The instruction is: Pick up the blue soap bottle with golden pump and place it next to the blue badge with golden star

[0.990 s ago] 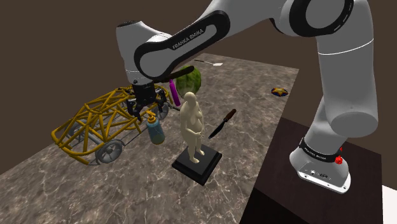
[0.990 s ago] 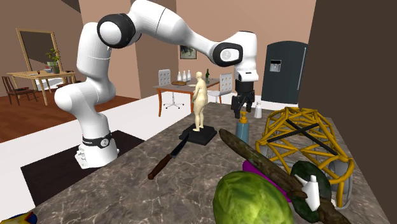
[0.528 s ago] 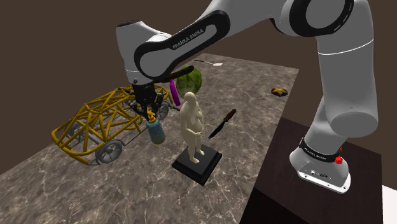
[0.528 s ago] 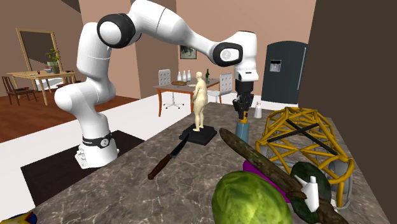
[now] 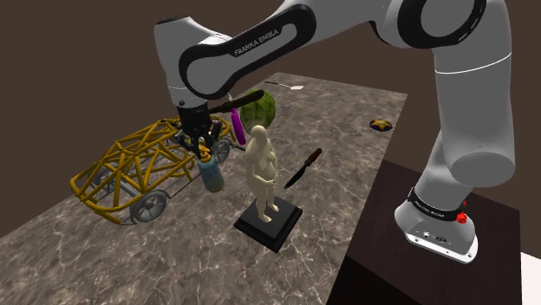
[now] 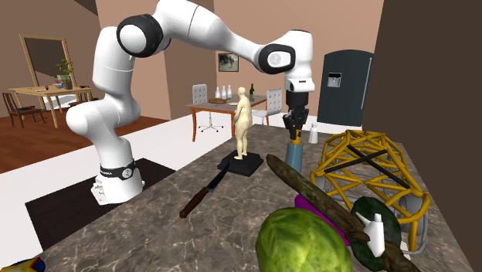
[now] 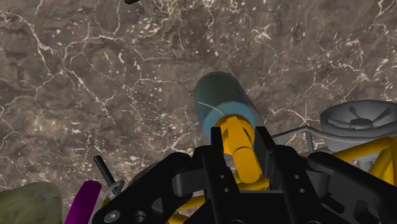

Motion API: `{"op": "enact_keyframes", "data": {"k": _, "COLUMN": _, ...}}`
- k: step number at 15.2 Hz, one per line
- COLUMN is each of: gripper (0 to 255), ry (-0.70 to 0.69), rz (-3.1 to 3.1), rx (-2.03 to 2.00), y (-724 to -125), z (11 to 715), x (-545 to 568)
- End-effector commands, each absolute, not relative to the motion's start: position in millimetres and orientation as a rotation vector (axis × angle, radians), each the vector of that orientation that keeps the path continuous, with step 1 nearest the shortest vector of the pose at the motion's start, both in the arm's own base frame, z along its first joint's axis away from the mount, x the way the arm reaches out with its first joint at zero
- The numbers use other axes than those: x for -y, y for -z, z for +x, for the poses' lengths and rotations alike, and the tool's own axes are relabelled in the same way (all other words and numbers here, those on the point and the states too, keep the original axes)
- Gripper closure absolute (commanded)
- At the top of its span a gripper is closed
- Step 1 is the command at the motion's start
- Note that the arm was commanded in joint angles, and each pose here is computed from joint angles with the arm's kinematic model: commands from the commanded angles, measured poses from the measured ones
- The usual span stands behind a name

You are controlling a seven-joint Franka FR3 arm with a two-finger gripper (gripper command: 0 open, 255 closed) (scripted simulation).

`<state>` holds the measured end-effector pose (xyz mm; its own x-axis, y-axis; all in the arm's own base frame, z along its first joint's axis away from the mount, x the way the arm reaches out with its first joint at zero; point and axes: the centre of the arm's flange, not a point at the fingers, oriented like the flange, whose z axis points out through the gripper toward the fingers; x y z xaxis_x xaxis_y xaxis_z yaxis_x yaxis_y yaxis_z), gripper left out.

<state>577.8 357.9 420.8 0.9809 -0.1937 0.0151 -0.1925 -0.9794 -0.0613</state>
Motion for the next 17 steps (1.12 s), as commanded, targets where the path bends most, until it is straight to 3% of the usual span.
{"op": "enact_keyframes", "data": {"k": 1, "gripper": 255, "ry": 0.032, "rz": -3.067, "rx": -0.299, "y": -431, "z": 578, "x": -358}}
{"op": "enact_keyframes", "data": {"k": 17, "gripper": 255, "ry": 0.032, "rz": -3.067, "rx": -0.299, "y": -506, "z": 565, "x": -336}}
